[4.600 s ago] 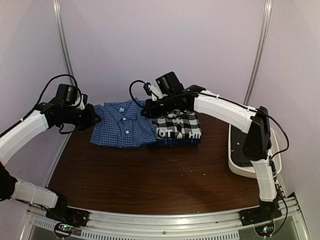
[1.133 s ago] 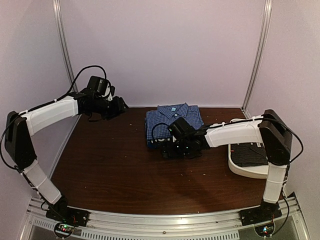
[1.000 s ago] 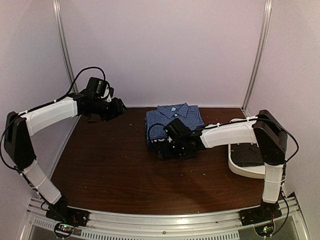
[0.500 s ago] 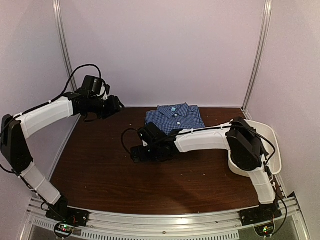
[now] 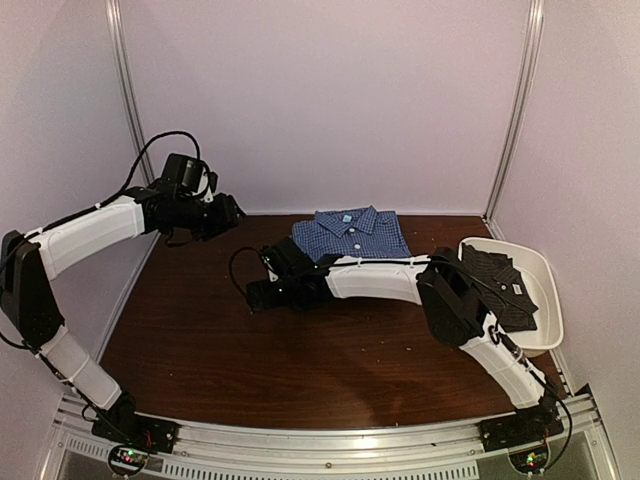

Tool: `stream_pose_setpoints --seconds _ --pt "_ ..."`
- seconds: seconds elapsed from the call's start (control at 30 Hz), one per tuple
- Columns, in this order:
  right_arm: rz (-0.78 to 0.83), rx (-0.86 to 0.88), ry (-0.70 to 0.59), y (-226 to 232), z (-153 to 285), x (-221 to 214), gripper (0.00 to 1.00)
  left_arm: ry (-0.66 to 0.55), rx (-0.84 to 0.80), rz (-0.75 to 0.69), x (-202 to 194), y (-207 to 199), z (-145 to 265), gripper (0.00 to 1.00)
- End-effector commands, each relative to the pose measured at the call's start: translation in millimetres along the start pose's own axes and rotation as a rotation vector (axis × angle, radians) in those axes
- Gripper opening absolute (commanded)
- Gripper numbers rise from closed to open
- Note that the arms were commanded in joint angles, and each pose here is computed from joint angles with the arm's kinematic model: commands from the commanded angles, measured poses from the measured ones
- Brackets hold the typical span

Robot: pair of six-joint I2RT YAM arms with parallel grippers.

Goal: Fold and stack the long sleeve shirts
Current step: Move the square-folded shirt to the corner of the board.

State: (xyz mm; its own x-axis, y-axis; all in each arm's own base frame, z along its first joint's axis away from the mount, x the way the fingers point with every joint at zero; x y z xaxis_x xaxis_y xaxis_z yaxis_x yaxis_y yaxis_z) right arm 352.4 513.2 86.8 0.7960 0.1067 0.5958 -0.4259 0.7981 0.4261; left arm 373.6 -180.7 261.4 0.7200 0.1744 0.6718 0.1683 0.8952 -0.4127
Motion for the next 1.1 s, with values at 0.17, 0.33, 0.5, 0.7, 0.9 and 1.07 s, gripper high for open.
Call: stream_pose_setpoints --seconds 0.17,0.33,0.5,0.7,0.9,1.07 --pt "-0.151 -0.097 -0.029 -73 -17 26 1.00 -0.030 -0.018 -0.002 5 -1 8 0.56" --pt "-0.227 -0.124 -0.055 -105 -16 44 1.00 -0.028 -0.023 -0.001 5 -1 8 0.56" --pt "-0.274 -0.149 -0.068 -144 -11 62 1.00 -0.028 -0.027 -0.002 5 -2 9 0.56" --pt "-0.307 -0.172 -0.068 -188 4 79 1.00 -0.022 -0.029 0.000 4 -2 8 0.56" --pt "-0.342 -0.204 -0.098 -230 27 95 1.00 -0.013 -0.027 0.006 1 0 6 0.56" --pt "-0.389 -0.244 -0.120 -268 47 106 1.00 -0.008 -0.025 0.011 0 1 5 0.56"
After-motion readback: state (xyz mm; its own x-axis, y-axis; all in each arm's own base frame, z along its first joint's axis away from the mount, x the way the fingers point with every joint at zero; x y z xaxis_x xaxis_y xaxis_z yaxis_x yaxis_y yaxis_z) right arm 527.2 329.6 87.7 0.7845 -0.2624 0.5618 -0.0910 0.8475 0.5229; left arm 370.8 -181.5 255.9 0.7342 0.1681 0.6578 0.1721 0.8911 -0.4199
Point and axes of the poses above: each gripper's point midway between its finger pads, its own z axis back along the fingers, its own y axis along the line the jaws close on, x = y × z, the point moved 6 cm from there along z, back along the fingers, and after that the axes turned 8 degrees about -z, right-handed, at the moved point
